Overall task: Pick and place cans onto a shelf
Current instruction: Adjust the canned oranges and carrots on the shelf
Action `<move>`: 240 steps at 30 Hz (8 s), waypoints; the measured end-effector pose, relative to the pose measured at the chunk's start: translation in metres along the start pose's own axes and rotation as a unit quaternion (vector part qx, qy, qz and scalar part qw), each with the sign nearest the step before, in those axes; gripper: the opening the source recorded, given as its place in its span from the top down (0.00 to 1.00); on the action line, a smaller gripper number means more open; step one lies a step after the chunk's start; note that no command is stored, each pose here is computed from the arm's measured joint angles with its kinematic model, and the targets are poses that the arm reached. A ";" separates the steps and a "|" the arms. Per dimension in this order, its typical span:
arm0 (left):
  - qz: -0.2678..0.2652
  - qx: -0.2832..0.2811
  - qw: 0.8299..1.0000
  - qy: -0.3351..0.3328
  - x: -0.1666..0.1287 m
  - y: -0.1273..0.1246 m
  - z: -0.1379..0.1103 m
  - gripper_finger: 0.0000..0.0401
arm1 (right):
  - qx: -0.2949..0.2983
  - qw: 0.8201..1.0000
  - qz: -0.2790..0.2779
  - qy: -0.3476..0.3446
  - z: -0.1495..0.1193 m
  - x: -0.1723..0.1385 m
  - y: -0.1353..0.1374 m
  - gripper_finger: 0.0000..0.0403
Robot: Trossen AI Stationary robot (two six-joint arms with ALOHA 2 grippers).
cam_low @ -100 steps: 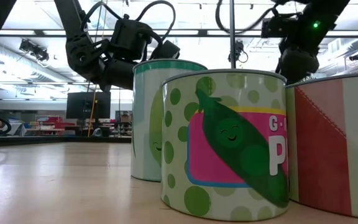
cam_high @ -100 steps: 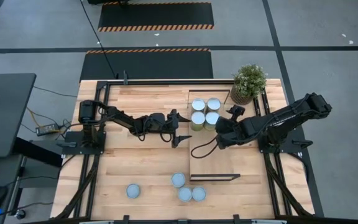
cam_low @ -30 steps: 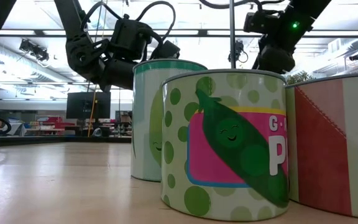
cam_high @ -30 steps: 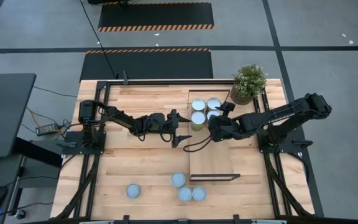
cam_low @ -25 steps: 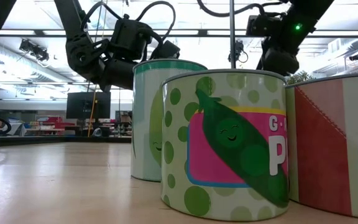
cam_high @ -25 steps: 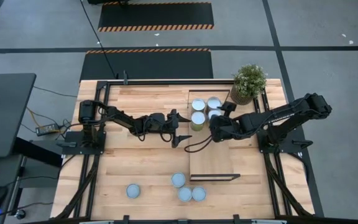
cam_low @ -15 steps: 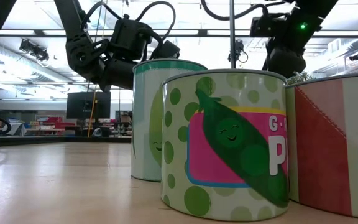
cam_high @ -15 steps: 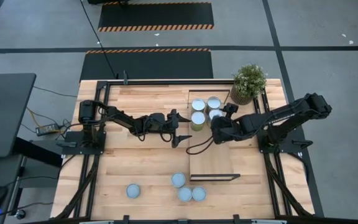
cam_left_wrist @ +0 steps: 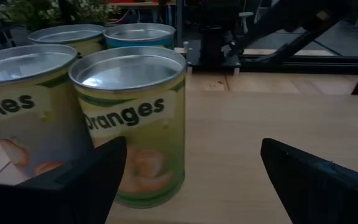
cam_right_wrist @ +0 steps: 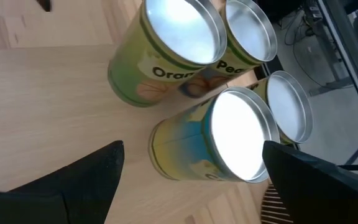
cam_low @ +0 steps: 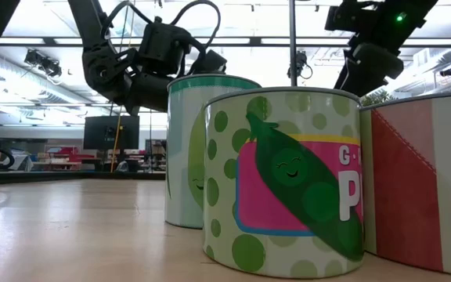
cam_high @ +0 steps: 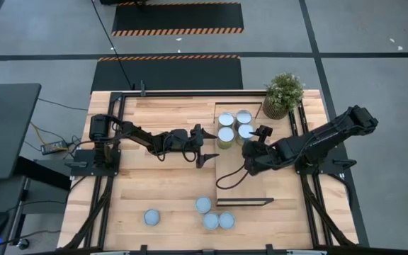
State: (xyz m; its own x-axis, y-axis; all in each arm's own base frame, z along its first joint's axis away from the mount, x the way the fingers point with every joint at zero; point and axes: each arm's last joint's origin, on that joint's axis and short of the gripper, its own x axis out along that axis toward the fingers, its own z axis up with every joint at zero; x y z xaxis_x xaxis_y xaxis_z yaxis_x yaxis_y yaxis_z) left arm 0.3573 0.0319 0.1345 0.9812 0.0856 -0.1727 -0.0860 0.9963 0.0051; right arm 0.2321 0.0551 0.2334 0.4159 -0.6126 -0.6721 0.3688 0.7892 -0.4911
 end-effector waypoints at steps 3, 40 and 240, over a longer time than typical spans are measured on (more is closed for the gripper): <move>-0.004 0.002 1.000 0.000 0.000 -0.003 0.000 0.06 | -0.002 1.000 0.001 -0.002 0.000 -0.001 0.001 0.03; 0.013 0.033 0.997 0.073 0.038 -0.010 -0.007 0.06 | 0.003 1.000 -0.003 0.014 -0.004 -0.005 -0.005 0.03; 0.148 0.036 0.981 0.117 0.034 0.004 -0.011 0.06 | 0.091 0.990 -0.027 0.101 -0.012 0.024 -0.097 0.07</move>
State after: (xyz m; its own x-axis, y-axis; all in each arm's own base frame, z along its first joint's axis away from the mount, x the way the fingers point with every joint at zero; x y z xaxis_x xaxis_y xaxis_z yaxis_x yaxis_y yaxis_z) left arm 0.3884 0.0382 0.1175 0.8476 0.3757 -0.3747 -0.3410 0.9267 0.1578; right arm 0.1966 -0.0358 0.2580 0.2236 -0.6173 -0.7543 0.5371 0.7238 -0.4331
